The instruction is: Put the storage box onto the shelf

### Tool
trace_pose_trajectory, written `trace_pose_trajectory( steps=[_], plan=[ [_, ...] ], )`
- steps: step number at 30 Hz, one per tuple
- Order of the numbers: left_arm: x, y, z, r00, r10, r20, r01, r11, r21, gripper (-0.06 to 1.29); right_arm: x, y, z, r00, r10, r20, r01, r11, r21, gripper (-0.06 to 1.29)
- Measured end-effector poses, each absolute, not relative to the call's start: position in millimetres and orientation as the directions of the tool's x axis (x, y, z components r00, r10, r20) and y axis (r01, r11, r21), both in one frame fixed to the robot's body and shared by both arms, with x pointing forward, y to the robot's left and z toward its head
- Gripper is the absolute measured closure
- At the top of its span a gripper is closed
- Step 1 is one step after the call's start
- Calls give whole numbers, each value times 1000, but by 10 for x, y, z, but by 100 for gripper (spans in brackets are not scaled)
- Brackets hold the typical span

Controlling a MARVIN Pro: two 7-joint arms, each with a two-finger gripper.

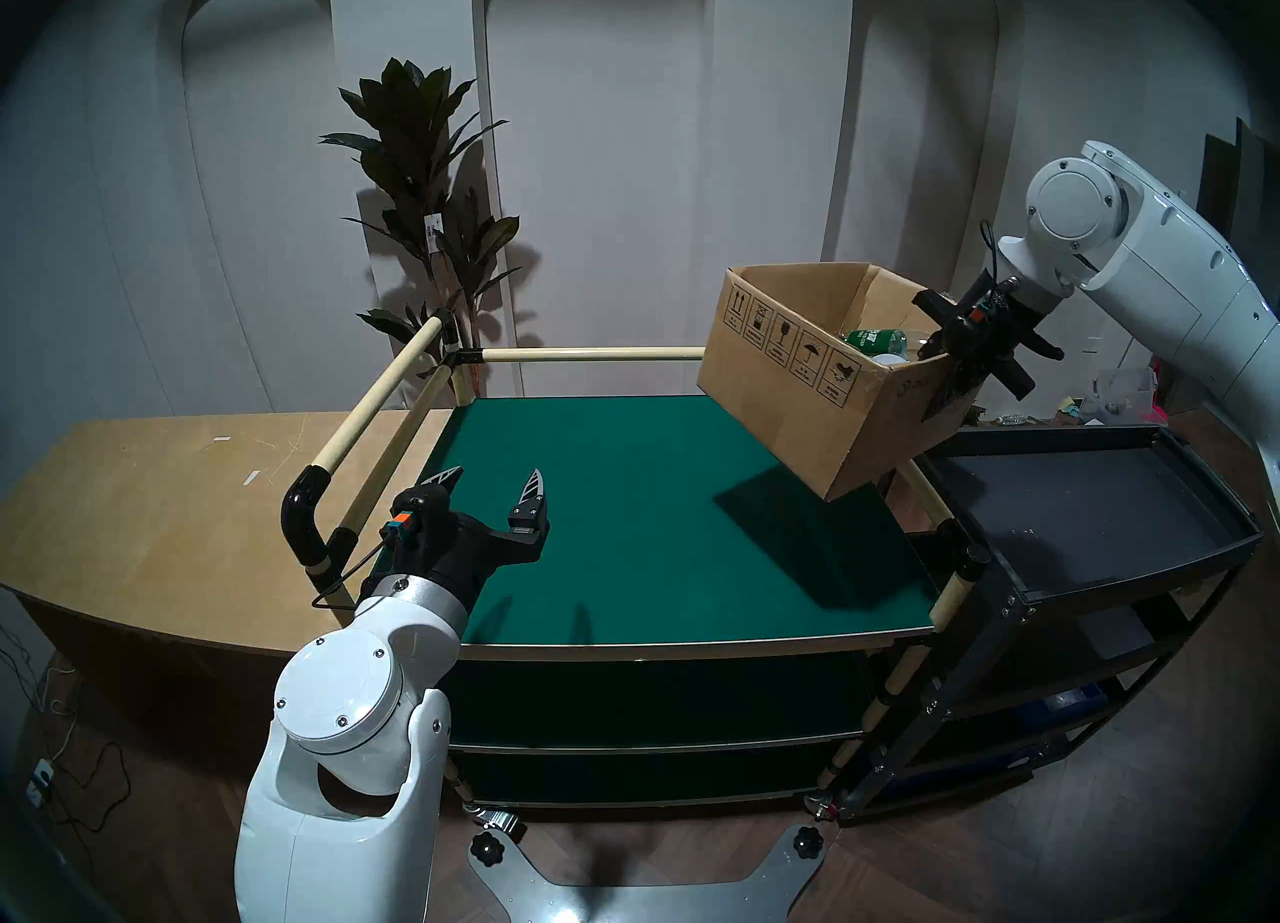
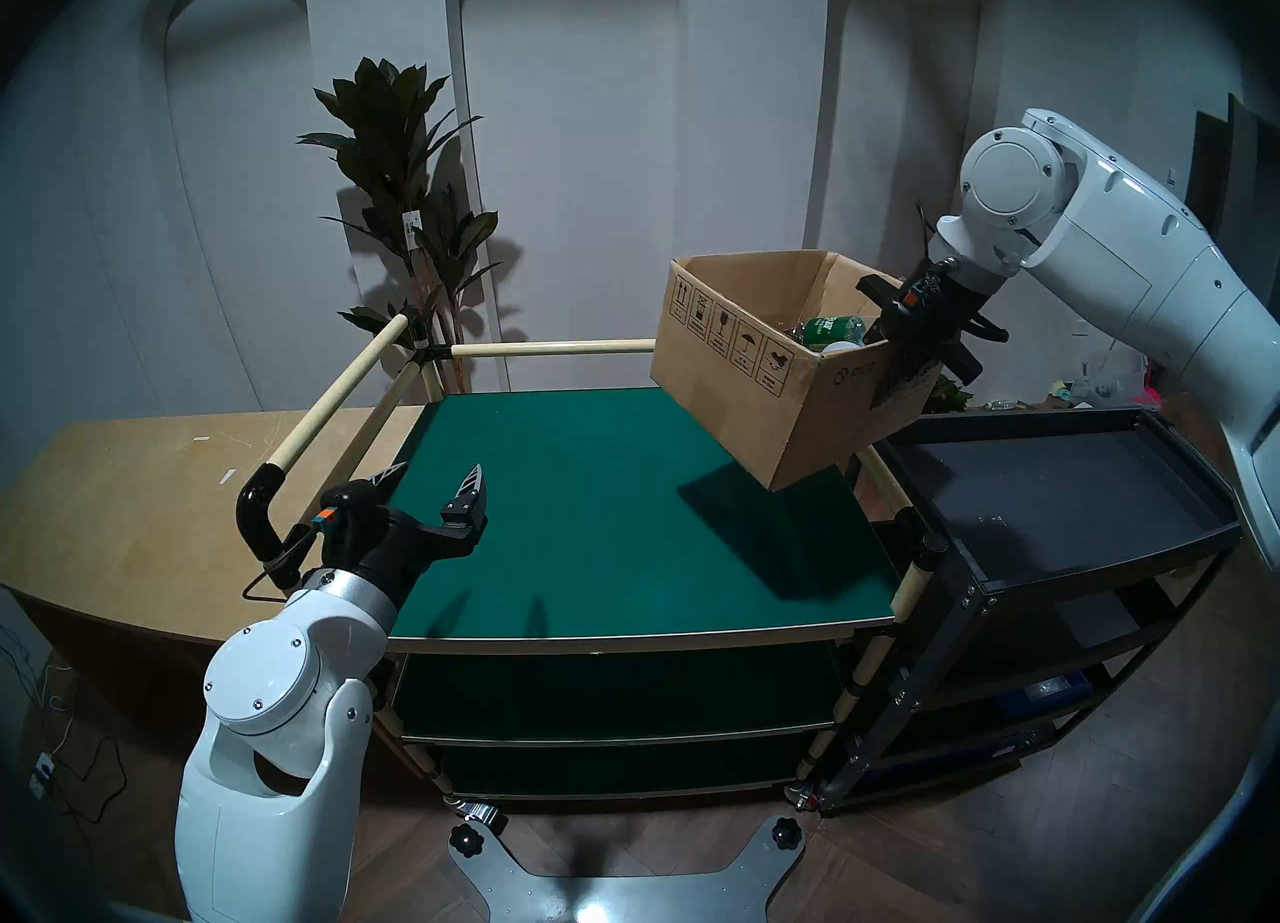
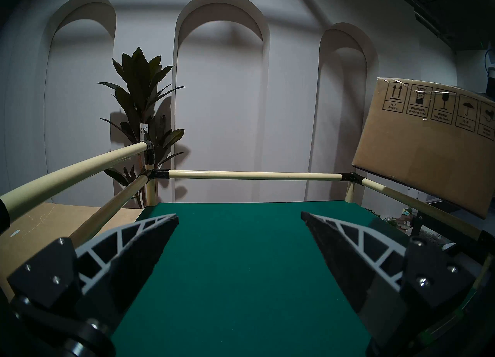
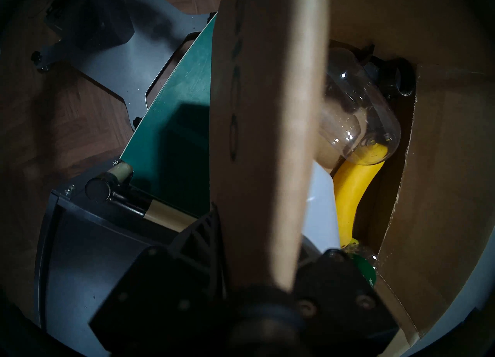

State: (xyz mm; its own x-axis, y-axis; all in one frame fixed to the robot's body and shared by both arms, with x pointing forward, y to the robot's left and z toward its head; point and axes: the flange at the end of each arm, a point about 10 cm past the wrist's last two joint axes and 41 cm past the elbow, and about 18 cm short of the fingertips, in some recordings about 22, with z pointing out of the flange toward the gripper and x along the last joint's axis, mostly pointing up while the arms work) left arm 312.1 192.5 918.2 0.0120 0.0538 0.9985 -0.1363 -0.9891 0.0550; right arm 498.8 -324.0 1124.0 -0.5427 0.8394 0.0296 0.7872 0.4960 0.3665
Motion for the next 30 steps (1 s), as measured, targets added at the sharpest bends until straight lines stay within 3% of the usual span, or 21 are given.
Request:
trace_pose_trajectory(
  steps=[30],
  plan=[
    [3120,1925,9185,11,54,998,-137,-989,55,-2,5100,-2669,11204,-455,885,96,871,419,257,103]
  ],
)
